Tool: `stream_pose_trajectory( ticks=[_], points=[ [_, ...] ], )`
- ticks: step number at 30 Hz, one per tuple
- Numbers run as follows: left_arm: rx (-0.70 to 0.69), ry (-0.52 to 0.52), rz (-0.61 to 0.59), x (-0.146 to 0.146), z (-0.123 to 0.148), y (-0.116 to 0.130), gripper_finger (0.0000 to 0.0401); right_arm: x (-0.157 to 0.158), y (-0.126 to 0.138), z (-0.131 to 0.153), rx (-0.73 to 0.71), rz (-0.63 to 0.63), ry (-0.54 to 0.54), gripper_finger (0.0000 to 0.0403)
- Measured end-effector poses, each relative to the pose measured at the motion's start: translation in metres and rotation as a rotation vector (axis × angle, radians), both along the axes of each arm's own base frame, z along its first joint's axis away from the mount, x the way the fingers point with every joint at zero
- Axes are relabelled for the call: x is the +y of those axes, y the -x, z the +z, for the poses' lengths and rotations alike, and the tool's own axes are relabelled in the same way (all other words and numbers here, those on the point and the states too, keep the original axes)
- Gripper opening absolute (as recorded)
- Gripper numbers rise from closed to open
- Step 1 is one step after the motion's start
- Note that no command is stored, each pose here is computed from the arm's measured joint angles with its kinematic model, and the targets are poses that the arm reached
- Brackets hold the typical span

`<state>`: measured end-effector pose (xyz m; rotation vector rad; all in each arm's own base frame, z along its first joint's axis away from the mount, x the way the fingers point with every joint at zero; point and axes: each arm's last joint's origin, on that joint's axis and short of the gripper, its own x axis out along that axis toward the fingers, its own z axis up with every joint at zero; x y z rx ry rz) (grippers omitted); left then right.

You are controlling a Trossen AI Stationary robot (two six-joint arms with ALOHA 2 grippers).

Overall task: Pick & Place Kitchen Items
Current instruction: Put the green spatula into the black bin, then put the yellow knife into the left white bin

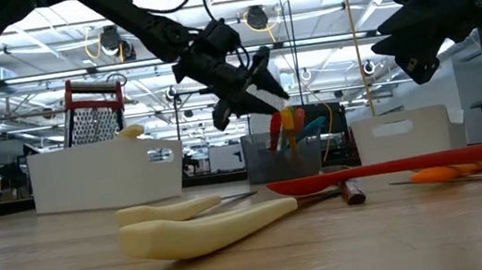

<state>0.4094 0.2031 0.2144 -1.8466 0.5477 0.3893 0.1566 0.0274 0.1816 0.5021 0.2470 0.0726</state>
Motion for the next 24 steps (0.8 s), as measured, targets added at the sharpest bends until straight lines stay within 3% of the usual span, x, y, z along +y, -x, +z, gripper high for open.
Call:
stream_pose_trajectory(
  ticks=[7,11,18,24],
  points=[
    [-0.079,-0.026,-0.005,-0.007,0.036,0.008,0.0204,0.0,0.0,0.0,0.0,0.001,0.003,0.0114],
    [-0.126,-0.098,-0.002,-0.025,0.063,0.01,0.0201,0.0,0.0,0.0,0.0,0.001,0.003,0.0114],
    [-0.229,-0.283,-0.089,-0.081,0.108,0.012,0.0186,0.0,0.0,0.0,0.0,0.0,0.003,0.0114],
    [-0.271,-0.384,-0.135,-0.137,0.131,0.013,0.0182,0.0,0.0,0.0,-0.001,-0.002,0.003,0.0114]
  ],
)
